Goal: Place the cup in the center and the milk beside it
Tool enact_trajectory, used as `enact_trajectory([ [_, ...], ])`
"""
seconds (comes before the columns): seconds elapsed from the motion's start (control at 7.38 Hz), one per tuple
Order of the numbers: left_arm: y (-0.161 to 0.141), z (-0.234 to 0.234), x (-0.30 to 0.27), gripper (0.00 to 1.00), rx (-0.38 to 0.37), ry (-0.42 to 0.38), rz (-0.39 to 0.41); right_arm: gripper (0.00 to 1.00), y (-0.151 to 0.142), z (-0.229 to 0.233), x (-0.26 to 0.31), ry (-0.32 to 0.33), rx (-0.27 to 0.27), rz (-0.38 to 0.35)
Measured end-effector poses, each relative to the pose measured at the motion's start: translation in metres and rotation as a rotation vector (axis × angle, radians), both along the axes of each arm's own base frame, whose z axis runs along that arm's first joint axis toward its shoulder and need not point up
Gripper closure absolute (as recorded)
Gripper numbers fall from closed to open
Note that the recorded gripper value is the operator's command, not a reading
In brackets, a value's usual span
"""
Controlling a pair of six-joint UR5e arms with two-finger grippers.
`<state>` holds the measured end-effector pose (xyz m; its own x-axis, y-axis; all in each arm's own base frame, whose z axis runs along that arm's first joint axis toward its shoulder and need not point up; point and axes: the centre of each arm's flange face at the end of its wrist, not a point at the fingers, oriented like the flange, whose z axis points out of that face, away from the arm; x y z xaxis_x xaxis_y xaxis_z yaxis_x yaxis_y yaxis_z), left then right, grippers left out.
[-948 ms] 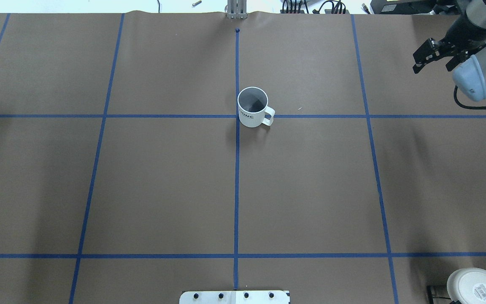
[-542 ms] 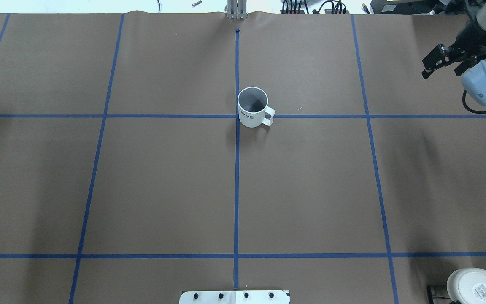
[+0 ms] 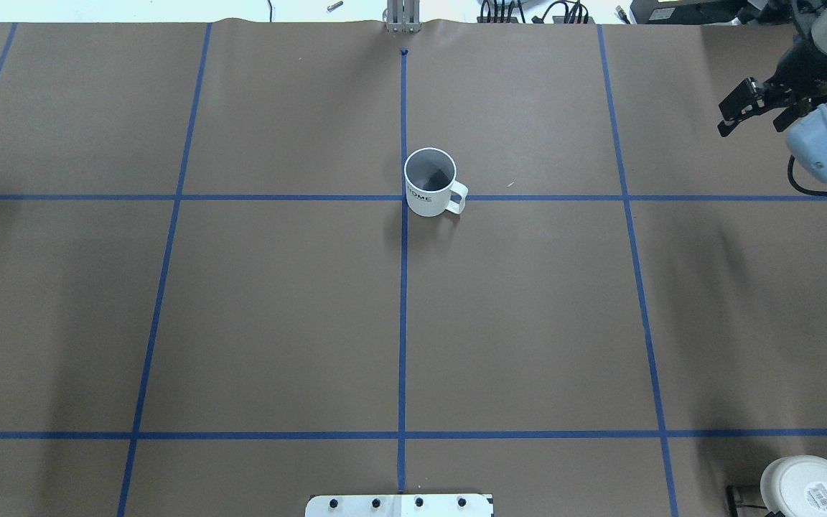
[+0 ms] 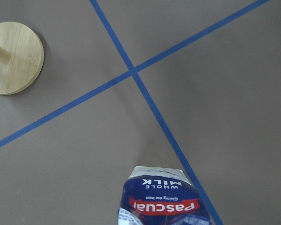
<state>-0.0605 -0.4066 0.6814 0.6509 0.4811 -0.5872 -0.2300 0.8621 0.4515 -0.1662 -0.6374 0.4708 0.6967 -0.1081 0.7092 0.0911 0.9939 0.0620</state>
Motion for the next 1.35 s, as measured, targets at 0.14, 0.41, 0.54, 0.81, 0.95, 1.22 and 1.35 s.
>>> enact_trajectory([
  [0.14,0.000,0.002,0.002,0.02,-0.003,0.000,0.005,0.00,0.000,-0.001,-0.001,0.000,-0.001,0.003],
  [0.41,0.001,0.008,0.007,0.02,-0.017,-0.001,0.016,0.00,0.000,-0.003,-0.003,0.000,-0.002,0.002],
  [0.54,0.001,0.013,0.009,0.03,-0.025,-0.001,0.023,0.00,0.000,-0.003,-0.005,-0.001,-0.002,0.000],
  [0.81,-0.001,0.017,0.013,0.49,-0.033,-0.003,0.030,0.00,0.000,-0.003,-0.006,-0.001,-0.001,-0.002],
  [0.95,-0.001,0.018,0.013,0.82,-0.036,-0.005,0.030,0.00,0.000,-0.003,-0.007,0.000,-0.002,-0.003],
  [1.22,-0.007,0.017,0.014,1.00,-0.042,-0.005,0.026,0.00,0.000,-0.005,-0.007,-0.001,0.000,-0.004],
  [1.35,-0.013,0.013,0.014,1.00,-0.041,-0.005,0.025,0.00,0.000,-0.006,-0.008,-0.003,0.002,-0.004],
])
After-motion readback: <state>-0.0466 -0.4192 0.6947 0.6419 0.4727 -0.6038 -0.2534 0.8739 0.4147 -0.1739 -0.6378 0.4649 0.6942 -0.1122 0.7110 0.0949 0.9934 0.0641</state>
